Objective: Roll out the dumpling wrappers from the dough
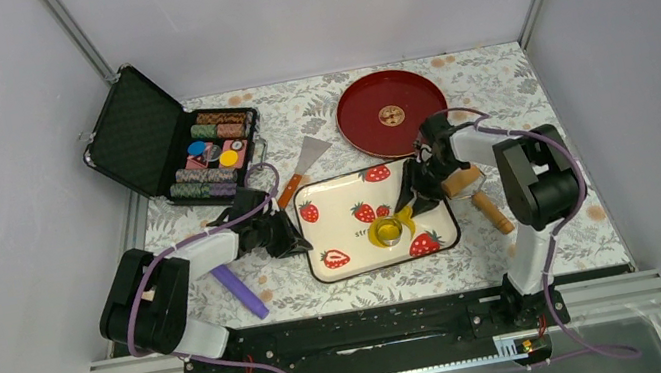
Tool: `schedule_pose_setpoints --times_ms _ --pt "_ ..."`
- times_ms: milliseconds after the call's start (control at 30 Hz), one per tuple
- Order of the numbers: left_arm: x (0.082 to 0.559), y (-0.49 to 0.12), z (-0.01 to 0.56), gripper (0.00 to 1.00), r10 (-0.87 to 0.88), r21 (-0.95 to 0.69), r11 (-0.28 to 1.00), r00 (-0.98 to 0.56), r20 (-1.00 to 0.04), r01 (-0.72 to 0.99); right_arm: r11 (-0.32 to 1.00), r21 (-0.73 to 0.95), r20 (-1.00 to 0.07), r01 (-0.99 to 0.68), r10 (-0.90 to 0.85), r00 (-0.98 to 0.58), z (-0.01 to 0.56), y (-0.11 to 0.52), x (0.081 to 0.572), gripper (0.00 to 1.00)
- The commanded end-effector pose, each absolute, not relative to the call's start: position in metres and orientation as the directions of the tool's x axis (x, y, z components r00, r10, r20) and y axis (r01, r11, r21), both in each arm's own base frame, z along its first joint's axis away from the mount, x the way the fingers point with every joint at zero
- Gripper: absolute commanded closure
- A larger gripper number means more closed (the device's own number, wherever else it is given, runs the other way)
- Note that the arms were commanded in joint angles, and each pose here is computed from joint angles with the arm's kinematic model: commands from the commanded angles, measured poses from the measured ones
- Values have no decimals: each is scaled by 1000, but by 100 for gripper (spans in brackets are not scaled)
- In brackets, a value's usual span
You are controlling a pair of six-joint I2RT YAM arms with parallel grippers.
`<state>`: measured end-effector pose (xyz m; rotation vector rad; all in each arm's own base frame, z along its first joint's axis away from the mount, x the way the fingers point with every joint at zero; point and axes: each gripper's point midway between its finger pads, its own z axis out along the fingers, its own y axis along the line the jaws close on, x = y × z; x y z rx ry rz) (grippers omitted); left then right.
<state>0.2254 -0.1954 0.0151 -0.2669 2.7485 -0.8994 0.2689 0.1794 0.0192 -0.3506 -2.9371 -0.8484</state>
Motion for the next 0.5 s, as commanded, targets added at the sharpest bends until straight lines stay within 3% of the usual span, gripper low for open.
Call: schedule_pose_setpoints --times_ms 0,100,467 --pt "193 -161 -28 100 -220 -424 891 -971 -96 -160 808 535 117 248 221 -968 11 186 287 55" --pt "193 -162 -27 100 -220 -426 891 -971 -97 -160 803 544 114 245 219 -969 13 189 292 60" --pt "193 -162 -27 100 -220 -426 891 -971 -97 -159 770 596 134 230 187 -973 23 208 300 64"
